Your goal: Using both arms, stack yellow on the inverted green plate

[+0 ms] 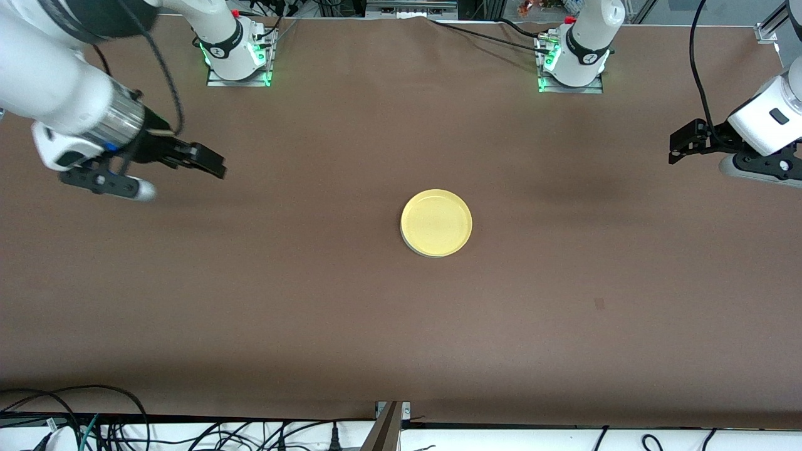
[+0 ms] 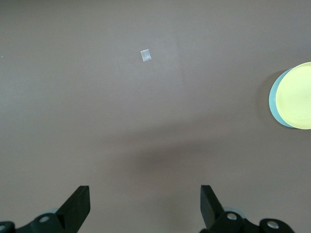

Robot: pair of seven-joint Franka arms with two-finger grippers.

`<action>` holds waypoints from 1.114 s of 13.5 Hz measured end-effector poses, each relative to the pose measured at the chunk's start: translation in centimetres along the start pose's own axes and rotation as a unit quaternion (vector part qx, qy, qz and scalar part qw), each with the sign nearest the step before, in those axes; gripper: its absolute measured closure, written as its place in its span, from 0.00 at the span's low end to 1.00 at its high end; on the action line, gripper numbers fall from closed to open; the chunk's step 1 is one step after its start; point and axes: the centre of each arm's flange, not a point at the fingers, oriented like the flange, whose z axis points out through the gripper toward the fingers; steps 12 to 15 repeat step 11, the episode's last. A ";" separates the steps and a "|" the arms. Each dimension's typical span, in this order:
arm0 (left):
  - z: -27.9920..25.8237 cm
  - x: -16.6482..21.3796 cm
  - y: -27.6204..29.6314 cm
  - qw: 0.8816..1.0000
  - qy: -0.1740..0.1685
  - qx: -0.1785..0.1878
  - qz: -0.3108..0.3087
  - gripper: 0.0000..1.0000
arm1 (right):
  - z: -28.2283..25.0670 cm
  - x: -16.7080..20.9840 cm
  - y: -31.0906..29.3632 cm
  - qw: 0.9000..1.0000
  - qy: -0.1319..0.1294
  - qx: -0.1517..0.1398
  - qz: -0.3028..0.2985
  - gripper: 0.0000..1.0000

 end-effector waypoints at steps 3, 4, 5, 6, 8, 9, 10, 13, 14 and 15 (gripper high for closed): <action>0.0 0.0 0.0 1.000 0.000 0.000 0.000 0.00 | -2.7 -1.1 4.0 1.000 0.012 -0.005 -0.027 0.00; 0.0 0.0 0.0 1.000 0.000 0.000 0.000 0.00 | -2.9 -1.3 5.2 0.999 0.014 -0.008 -0.040 0.00; 0.0 0.0 0.0 1.000 0.000 0.000 0.000 0.00 | -3.1 -1.3 6.3 0.998 0.016 -0.015 -0.053 0.00; 0.0 0.0 0.0 1.000 0.000 0.000 0.000 0.00 | -3.1 -1.3 7.3 0.998 0.017 -0.022 -0.065 0.00; 0.0 0.0 0.0 1.000 0.000 0.000 0.000 0.00 | -3.1 -1.0 8.6 0.995 0.020 -0.038 -0.088 0.00; 0.0 0.0 0.0 1.000 0.000 0.000 0.000 0.00 | -3.1 -0.9 8.8 0.994 0.021 -0.047 -0.099 0.00; 0.0 0.0 0.0 1.000 0.000 0.000 0.000 0.00 | -3.1 -0.9 8.9 0.993 0.023 -0.054 -0.105 0.00; 0.0 0.0 0.0 1.000 0.000 0.000 0.000 0.00 | -3.1 -0.9 8.9 0.992 0.024 -0.057 -0.109 0.00; 0.0 0.0 0.0 1.000 0.000 0.000 0.000 0.00 | -3.1 -0.9 8.9 0.992 0.024 -0.057 -0.109 0.00; 0.0 0.0 0.0 1.000 0.000 0.000 0.000 0.00 | -3.1 -0.9 8.9 0.992 0.024 -0.057 -0.109 0.00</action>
